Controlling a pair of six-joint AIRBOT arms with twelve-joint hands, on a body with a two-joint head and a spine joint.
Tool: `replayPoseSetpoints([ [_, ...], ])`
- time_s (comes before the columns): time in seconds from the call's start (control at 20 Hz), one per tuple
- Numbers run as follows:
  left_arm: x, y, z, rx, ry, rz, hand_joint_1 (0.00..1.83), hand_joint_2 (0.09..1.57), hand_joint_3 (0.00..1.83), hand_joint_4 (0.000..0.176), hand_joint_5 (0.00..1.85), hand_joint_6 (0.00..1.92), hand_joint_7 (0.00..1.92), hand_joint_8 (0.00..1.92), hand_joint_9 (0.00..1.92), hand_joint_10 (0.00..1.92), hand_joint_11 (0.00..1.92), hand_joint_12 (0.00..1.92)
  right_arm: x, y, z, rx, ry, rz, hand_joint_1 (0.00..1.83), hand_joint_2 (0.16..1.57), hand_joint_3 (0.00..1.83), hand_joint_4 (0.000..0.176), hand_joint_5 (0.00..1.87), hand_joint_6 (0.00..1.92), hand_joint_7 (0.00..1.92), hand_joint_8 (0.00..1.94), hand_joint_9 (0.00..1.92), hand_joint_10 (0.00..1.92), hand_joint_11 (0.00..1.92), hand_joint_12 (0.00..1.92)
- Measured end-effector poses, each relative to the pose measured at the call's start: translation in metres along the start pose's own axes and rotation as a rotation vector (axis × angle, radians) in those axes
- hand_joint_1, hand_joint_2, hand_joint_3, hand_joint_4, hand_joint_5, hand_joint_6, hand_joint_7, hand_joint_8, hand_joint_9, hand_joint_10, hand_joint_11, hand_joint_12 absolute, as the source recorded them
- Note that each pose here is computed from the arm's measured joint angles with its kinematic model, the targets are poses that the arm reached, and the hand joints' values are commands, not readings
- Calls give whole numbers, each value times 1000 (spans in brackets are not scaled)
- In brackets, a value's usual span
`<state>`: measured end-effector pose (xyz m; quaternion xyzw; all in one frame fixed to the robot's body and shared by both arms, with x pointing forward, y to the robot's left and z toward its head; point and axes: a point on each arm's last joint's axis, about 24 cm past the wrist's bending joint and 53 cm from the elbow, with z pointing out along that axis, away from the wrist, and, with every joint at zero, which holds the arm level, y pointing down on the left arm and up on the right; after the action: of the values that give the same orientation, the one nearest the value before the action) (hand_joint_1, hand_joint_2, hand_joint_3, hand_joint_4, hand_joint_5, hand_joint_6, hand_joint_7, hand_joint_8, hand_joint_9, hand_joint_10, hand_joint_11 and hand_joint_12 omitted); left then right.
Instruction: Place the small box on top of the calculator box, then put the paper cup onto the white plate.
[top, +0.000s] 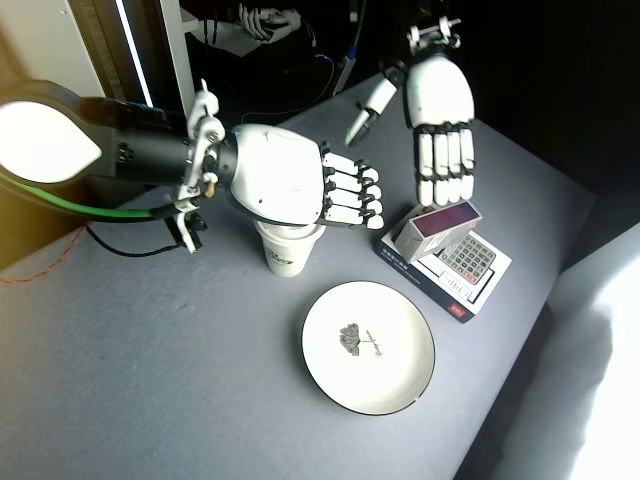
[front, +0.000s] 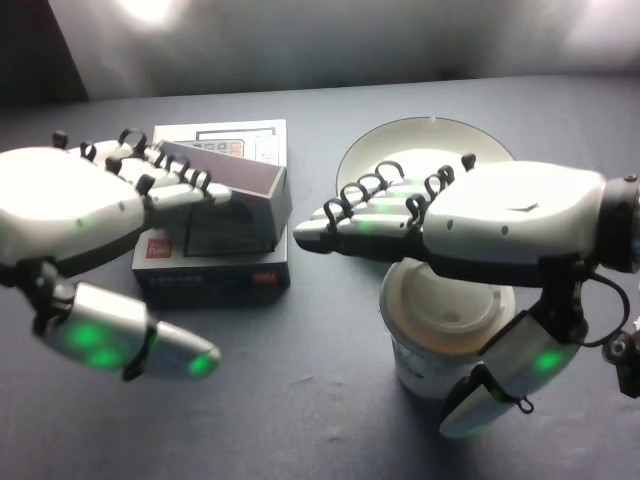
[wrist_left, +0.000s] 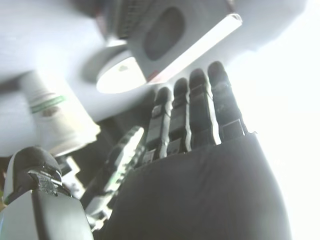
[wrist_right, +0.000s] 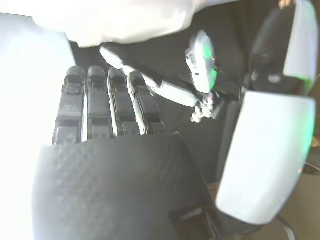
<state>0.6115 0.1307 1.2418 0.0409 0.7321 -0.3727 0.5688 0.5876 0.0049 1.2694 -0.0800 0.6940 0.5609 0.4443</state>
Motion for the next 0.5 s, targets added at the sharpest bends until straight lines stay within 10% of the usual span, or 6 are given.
replayPoseSetpoints([
  [0.5,25,-33,-34,135,80,206,207,924,1,0,135,0,138,1,125,2,0,252,6,-27,0,30,6,36,1050,765,12,0,0,0,0,0,0,0,0,0],
])
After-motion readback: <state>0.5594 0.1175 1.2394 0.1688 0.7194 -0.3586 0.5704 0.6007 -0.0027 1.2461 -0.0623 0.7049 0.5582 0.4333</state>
